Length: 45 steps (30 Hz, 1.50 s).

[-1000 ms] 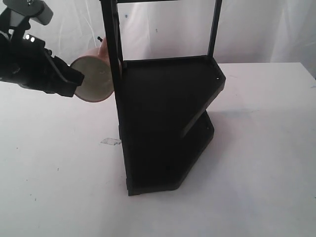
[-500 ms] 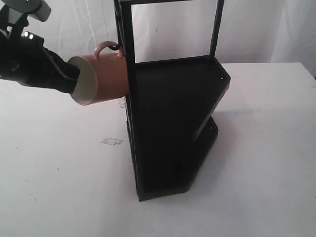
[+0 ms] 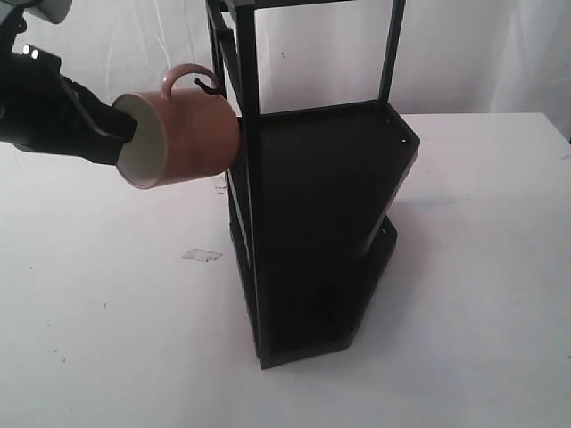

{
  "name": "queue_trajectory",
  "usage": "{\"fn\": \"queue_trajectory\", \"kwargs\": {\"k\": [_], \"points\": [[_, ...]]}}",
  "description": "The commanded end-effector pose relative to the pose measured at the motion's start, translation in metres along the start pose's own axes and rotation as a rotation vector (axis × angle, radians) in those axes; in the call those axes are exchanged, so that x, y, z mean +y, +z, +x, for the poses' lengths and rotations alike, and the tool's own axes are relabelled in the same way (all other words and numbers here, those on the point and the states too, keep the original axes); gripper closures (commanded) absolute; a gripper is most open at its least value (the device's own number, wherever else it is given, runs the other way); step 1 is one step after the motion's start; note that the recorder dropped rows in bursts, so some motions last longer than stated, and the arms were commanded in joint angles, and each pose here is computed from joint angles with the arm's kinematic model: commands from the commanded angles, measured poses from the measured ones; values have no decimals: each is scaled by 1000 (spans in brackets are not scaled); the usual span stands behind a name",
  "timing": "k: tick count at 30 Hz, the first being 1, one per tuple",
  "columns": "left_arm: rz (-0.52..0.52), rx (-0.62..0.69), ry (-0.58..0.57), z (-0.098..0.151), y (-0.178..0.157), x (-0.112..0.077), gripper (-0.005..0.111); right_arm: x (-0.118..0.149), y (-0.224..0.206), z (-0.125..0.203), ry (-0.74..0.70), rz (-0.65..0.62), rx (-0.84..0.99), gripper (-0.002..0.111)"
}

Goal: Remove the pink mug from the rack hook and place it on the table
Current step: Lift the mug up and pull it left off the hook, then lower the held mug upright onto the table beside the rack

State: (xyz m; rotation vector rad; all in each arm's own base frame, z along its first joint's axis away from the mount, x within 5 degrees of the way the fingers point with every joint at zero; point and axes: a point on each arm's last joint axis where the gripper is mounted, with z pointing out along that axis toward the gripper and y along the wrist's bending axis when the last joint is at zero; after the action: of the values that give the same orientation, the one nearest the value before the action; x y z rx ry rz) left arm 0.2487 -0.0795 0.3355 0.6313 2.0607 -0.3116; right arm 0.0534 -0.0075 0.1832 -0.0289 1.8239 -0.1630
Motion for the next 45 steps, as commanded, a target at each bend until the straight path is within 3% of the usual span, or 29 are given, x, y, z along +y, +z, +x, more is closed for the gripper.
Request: {"fn": "queue_trajectory", "kwargs": {"k": [1,10,19,25,32,38,45], "points": [[41,15,-11,0,-4,-6,107,0,0,0,6,4,-6,108],[21,38,31,3,-4,-4,107,0,0,0,-19,4,-6,108],[-6,30,3,2,-6,-2,107,0,0,0,-19,4,-6,108],[-90,-57,43,-7,-25,0,107,0,0,0,-19,4,-6,108],[-102,-95,65,-10,-44,-5,107,0,0,0,-19,4,-6,108],[-136,18,154,-1,-45,-2,107,0,0,0,-19,4,-6,108],[-369,258,113,19,-53,19,107,0,0,0,-19,4,-6,108]]}}
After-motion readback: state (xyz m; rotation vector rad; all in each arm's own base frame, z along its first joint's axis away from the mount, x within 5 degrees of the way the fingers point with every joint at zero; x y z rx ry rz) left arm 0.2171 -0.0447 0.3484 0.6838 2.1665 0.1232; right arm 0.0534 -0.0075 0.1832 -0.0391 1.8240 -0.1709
